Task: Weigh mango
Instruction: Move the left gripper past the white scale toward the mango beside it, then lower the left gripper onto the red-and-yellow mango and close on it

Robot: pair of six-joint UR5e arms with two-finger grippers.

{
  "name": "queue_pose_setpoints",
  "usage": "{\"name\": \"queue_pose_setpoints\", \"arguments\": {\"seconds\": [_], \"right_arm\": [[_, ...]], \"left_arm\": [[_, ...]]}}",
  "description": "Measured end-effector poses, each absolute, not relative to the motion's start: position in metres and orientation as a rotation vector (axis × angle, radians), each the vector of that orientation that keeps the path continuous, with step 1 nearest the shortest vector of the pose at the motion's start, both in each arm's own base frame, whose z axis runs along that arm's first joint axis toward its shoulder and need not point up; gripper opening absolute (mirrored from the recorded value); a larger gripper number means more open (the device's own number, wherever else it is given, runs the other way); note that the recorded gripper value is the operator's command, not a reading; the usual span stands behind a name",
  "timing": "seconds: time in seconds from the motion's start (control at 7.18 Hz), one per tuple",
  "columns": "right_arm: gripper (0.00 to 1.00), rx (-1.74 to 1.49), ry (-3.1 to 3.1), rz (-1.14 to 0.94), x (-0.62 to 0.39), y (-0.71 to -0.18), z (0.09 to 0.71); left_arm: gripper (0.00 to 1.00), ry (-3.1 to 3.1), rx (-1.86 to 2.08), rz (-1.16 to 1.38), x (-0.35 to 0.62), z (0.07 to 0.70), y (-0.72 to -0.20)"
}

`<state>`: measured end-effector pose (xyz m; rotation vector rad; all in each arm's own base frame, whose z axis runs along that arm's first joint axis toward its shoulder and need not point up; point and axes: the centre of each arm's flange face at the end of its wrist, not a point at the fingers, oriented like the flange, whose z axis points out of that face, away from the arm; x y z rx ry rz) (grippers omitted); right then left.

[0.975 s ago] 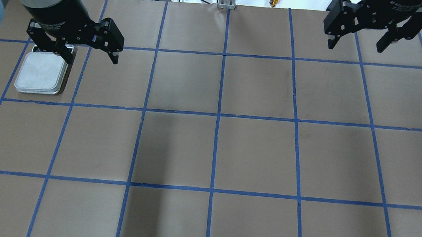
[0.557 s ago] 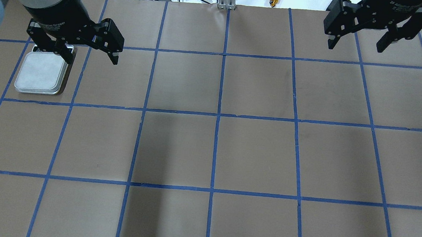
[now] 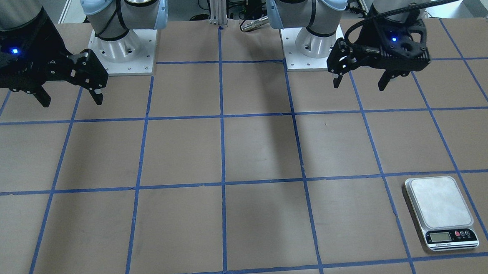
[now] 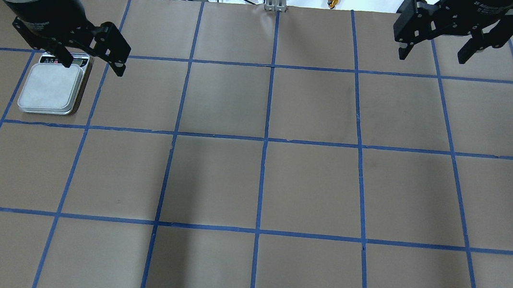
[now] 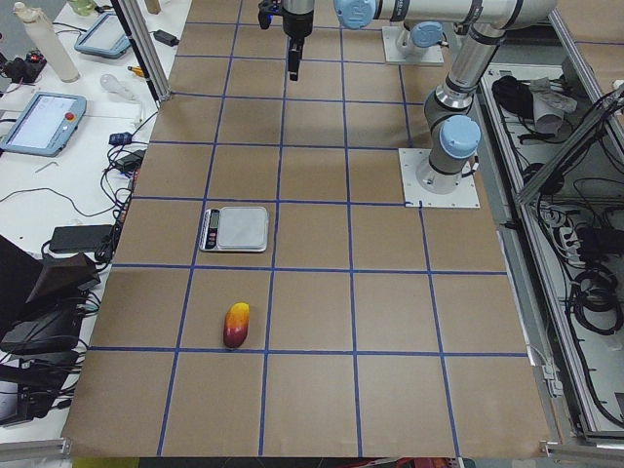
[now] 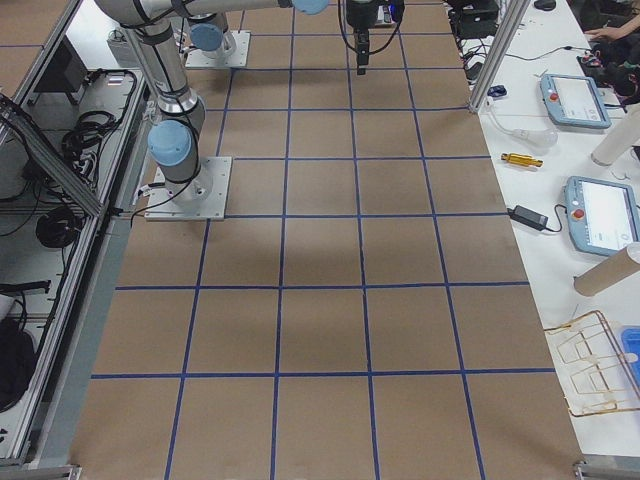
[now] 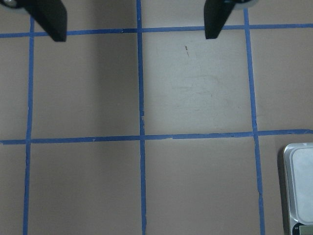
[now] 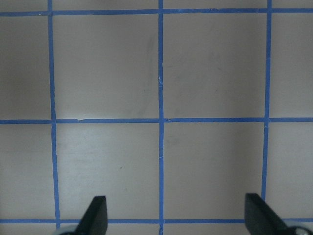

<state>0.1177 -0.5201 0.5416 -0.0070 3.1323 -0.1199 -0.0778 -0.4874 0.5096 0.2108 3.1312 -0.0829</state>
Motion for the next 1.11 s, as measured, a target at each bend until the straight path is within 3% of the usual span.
{"name": "queue_pose_setpoints", "arguments": {"seconds": [1.11], "right_arm": [[1.00,-0.007,3.133,-0.120,0.118,-0.520,0.542]], "left_arm": [[1.00,3.035,0.851,0.005,0.226,0.503,-0.482]]}}
